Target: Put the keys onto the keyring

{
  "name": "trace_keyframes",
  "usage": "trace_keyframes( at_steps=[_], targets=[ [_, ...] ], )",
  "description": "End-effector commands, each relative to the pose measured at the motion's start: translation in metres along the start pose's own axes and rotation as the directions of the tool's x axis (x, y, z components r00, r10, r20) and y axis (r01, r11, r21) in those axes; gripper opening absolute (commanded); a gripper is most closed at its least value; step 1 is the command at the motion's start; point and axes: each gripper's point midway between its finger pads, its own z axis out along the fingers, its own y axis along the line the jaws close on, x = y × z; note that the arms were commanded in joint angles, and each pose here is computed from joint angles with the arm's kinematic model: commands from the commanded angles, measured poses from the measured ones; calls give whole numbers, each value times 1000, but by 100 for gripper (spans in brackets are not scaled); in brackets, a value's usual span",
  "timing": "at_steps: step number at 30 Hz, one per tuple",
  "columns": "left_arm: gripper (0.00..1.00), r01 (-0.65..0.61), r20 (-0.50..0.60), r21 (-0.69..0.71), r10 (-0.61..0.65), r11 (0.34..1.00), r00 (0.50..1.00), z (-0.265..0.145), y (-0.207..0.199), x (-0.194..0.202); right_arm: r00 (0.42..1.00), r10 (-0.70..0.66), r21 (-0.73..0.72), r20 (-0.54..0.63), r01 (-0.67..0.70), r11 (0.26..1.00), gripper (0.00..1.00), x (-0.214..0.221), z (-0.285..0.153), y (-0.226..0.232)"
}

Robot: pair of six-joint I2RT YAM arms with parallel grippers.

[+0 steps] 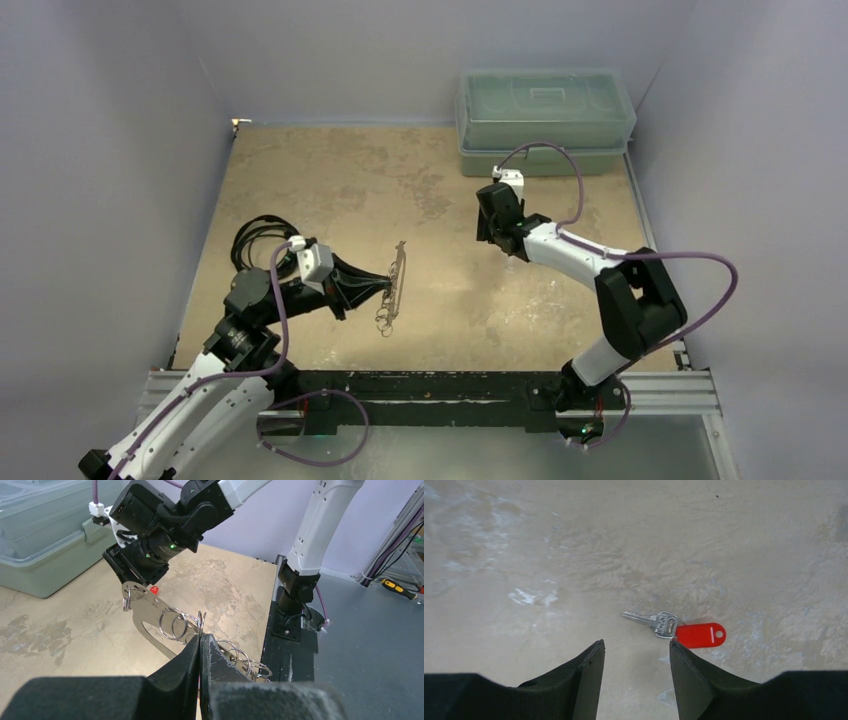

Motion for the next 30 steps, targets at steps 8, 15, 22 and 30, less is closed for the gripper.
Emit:
trace_keyframes(
  at_steps=[8,15,22,30],
  targets=[
    [0,-34,54,4,34,999,998,3,-2,-24,983,-143,64,-114,151,987,63,11,40,-21],
    [0,-32,54,3,32,999,998,2,-2,-24,973,-167,87,-158,182,979,64,18,49,-30],
    [0,-33,56,0,33,999,998,2,-2,-24,967,-140,34,-215,150,988,54,27,57,-34],
    [0,-35,58,1,35,999,998,2,-2,-25,950,-131,-36,-285,126,991,37,47,67,-30]
  ],
)
